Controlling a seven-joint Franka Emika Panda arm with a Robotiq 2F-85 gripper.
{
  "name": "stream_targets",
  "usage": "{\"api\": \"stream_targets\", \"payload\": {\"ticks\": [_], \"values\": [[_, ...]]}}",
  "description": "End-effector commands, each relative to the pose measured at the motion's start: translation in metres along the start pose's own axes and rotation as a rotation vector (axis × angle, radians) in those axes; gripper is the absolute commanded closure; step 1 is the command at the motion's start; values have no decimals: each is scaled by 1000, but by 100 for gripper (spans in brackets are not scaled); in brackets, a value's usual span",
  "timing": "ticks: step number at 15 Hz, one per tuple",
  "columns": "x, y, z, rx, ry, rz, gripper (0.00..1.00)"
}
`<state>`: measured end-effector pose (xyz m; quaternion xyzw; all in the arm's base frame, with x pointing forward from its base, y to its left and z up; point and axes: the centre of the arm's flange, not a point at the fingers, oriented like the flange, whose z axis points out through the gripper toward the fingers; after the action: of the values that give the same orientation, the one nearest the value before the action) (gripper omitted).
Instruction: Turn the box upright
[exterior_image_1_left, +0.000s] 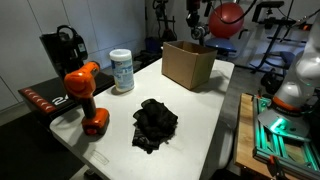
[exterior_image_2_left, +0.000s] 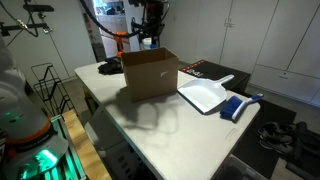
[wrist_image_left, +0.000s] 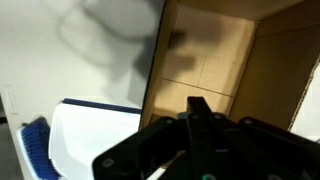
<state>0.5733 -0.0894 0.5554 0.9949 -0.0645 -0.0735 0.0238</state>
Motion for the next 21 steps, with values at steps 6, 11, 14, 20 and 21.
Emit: {"api": "stream_targets", "payload": {"ticks": [6, 11, 14, 20, 21], "values": [[-28, 26, 31, 188, 5, -239, 53], [-20, 40, 49, 151, 116, -180, 16], [-18, 47, 58, 135, 167, -124, 0], [-20, 52, 91, 176, 102, -46, 0], [-21, 52, 96, 179, 91, -43, 15]]}}
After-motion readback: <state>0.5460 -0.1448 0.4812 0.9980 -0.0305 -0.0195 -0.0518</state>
